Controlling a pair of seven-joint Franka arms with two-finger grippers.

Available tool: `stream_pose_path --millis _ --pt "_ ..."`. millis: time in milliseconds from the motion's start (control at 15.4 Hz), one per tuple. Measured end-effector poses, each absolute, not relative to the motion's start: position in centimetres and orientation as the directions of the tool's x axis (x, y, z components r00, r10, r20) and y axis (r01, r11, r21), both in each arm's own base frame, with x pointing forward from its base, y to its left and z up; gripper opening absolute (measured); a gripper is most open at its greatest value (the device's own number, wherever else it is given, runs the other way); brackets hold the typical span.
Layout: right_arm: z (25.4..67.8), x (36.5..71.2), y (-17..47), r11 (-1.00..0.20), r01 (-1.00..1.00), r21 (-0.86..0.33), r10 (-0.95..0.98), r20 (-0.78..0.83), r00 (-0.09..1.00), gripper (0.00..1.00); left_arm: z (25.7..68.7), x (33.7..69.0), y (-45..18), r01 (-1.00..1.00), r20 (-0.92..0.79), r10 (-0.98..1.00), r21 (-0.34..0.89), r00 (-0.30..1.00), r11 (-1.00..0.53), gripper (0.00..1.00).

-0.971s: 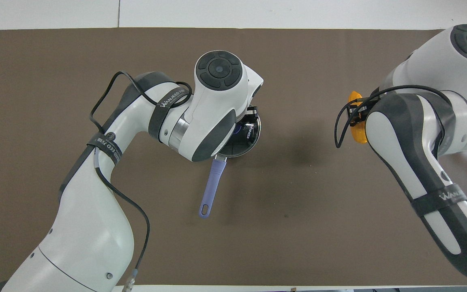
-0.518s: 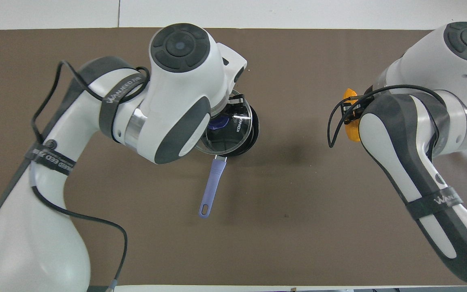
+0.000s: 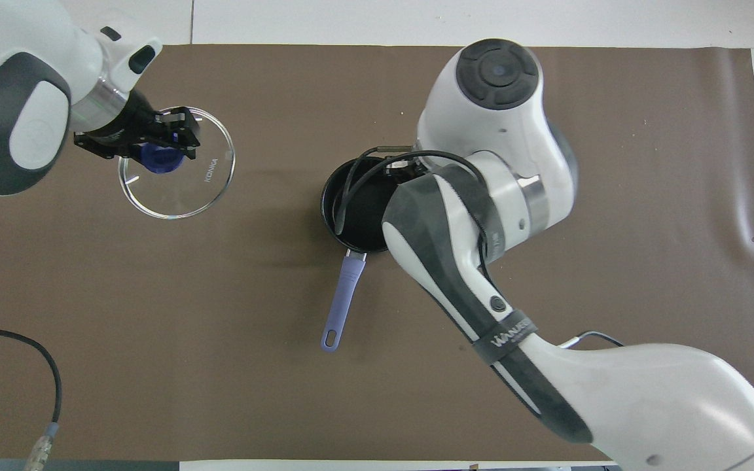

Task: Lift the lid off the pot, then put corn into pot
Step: 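Lift the lid away with the left gripper while the right gripper carries the corn, then lower the corn into the pot and open the right gripper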

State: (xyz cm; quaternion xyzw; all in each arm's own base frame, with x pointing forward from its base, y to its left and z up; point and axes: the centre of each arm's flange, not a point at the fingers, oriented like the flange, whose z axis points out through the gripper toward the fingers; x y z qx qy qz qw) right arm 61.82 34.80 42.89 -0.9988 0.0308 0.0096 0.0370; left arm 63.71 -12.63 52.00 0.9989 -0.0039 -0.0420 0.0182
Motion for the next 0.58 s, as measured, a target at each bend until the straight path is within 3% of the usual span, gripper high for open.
stream_pose_path --millis 259,583 --pt "38.9 60.9 39.4 -0.996 -0.046 -0.073 -0.045 -0.021 0.999 0.38 47.8 63.0 -1.8 -0.09 -0.07 -0.094 0.05 0.993 -0.995 0.67" --pt "37.4 60.7 38.9 -0.996 -0.053 -0.065 -0.051 -0.027 0.998 0.38 41.8 60.4 2.6 -0.143 -0.041 -0.145 0.048 0.989 -0.989 0.67"
